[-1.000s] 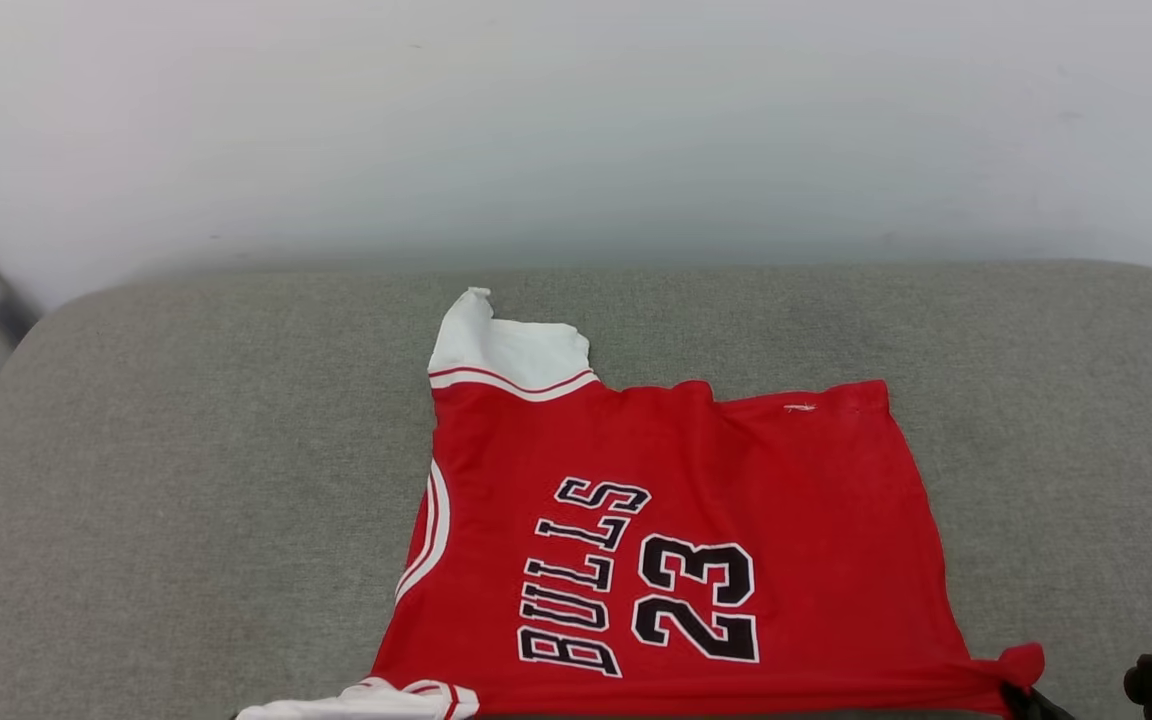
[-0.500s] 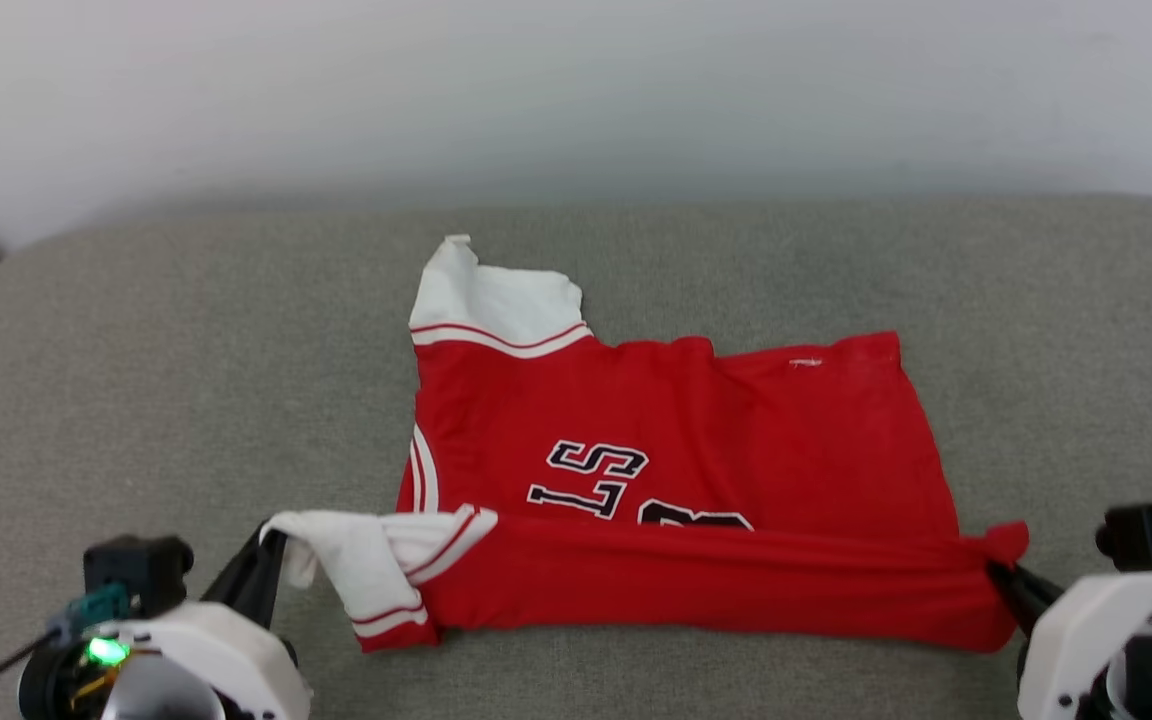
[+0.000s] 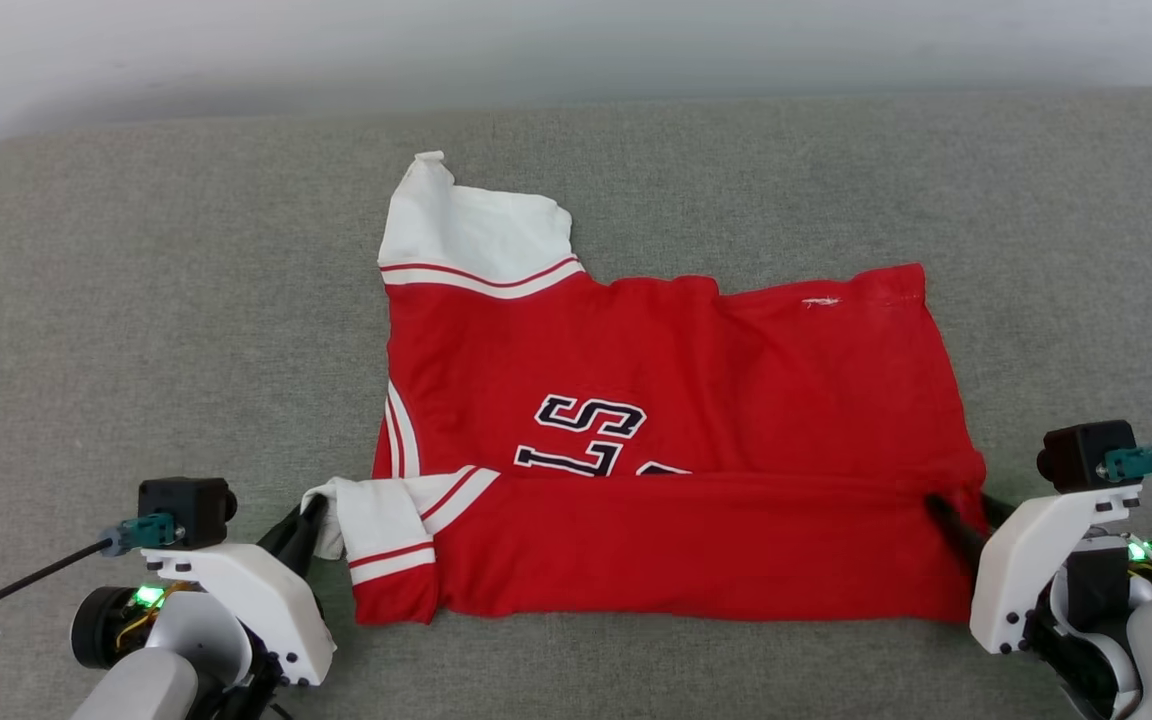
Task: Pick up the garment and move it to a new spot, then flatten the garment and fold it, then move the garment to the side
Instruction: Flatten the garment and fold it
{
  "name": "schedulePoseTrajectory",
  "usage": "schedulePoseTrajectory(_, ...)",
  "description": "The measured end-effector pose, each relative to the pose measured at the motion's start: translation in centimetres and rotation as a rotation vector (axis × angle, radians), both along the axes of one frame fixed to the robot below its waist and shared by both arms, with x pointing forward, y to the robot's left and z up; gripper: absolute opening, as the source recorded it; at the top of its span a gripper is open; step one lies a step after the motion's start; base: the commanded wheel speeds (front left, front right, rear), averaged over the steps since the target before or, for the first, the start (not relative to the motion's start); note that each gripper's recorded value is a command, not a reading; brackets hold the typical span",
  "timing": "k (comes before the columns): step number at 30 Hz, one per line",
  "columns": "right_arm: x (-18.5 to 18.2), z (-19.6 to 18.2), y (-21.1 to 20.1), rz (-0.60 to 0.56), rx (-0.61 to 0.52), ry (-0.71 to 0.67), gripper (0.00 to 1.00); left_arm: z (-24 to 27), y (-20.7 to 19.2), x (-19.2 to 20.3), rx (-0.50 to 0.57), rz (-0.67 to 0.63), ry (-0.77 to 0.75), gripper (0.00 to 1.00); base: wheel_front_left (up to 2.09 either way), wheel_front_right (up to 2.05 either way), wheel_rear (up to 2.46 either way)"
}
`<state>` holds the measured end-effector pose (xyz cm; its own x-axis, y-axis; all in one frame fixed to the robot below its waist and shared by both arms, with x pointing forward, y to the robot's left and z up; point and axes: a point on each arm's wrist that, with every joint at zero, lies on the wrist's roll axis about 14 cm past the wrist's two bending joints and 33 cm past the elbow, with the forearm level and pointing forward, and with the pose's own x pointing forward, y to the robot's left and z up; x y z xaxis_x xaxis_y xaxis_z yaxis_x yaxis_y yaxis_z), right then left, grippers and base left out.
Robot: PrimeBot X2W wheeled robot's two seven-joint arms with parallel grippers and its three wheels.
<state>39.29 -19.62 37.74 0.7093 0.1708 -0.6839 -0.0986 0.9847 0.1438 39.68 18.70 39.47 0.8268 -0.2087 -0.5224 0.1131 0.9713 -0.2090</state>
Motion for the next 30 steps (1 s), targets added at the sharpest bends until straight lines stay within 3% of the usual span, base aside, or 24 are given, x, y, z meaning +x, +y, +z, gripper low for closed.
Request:
schedulePoseTrajectory(1, 0.2, 0.2, 0.2, 0.001, 0.006, -0.017, 1.00, 0.1, -0.1, 0.1, -0.011, 0.003, -0.006, 0.95, 0.00, 0.00, 0.00)
schedulePoseTrajectory(2, 0.3, 0.5, 0.3, 0.004, 0.010, -0.042, 1.00, 0.3, 0.0, 0.1, -0.020, 0.016, -0.017, 1.00, 0.00, 0.00, 0.00)
schedulePoseTrajectory(9, 1.4, 5.5, 0.0, -0.031, 0.043, -0.340, 1.00, 2.7, 2.2, -0.3, -0.043, 0.122, -0.113, 1.00, 0.00, 0.00, 0.00)
schedulePoseTrajectory(15, 0.4, 11.0, -0.5, -0.039, 0.007, -0.611, 1.00, 6.7, 4.7, -1.1, -0.018, 0.234, -0.254, 1.00, 0.00, 0.00, 0.00)
schedulePoseTrajectory(19, -1.0, 13.7, -0.2, -0.049, 0.005, -0.719, 1.00, 10.0, 5.0, -1.4, -0.019, 0.269, -0.364, 1.00, 0.00, 0.00, 0.00)
schedulePoseTrajectory(23, -2.5, 14.8, 0.0, -0.067, 0.003, -0.760, 1.00, 11.4, 3.1, -1.9, -0.042, 0.203, -0.362, 1.00, 0.00, 0.00, 0.00)
schedulePoseTrajectory(30, -4.0, 14.9, 0.3, -0.091, 0.003, -0.744, 1.00, 8.3, -1.1, -3.4, -0.060, -0.020, -0.098, 1.00, 0.00, 0.00, 0.00)
